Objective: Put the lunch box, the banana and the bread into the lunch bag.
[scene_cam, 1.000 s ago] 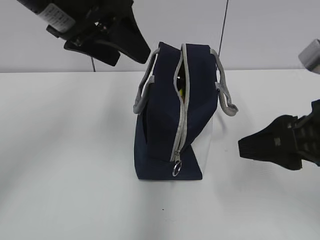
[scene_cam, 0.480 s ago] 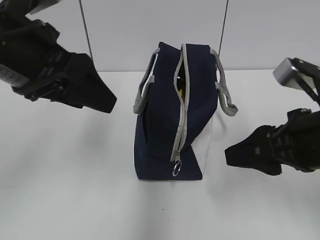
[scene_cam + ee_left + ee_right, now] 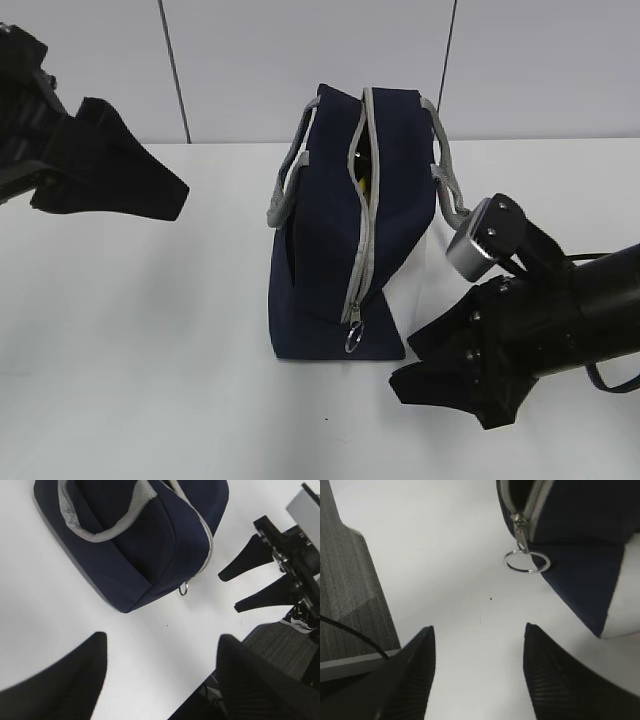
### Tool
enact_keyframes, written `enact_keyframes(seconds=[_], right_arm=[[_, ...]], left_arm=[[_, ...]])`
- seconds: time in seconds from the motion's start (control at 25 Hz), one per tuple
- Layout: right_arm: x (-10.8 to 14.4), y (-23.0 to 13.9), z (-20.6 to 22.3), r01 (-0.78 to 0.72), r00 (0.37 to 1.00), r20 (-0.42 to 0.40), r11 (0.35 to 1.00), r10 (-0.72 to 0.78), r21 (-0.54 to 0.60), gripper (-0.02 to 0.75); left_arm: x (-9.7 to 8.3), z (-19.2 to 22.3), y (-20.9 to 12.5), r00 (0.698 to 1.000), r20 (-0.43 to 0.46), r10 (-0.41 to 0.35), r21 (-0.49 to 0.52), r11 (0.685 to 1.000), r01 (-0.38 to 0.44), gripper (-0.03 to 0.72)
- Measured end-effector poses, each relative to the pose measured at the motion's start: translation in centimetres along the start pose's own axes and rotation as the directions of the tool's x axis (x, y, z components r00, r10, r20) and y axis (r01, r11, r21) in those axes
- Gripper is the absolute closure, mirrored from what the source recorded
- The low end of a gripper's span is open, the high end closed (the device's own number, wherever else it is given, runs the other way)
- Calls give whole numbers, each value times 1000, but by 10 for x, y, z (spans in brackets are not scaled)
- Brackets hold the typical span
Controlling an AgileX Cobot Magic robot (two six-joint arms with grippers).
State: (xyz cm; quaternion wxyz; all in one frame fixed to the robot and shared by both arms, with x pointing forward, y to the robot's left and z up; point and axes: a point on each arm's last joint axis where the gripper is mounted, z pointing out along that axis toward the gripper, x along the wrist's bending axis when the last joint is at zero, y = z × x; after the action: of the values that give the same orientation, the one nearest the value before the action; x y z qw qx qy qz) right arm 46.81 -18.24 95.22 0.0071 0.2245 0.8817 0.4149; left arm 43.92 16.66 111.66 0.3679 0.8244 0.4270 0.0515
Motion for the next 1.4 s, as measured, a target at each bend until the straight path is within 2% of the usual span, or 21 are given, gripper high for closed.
enact_keyframes(seconds=[0.16, 0.6, 1.08, 1.4], right_arm=[[-13, -8, 20, 49, 999, -20, 998, -49, -29, 321], [-38, -5, 46, 41, 998, -47, 996, -45, -85, 321], [-33, 2, 55, 55, 994, -89, 990, -67, -129, 321], [-36, 5, 59, 29, 999, -38, 989, -34, -147, 321]], left_arm=[[0, 1, -1, 1000, -2, 1, 4, 1000, -1, 222], [1, 1, -1, 1000, -4, 4, 5, 1000, -4, 232], [1, 1, -1, 1000, -5, 5, 5, 1000, -5, 250], [1, 1, -1, 1000, -5, 5, 5, 1000, -5, 254]])
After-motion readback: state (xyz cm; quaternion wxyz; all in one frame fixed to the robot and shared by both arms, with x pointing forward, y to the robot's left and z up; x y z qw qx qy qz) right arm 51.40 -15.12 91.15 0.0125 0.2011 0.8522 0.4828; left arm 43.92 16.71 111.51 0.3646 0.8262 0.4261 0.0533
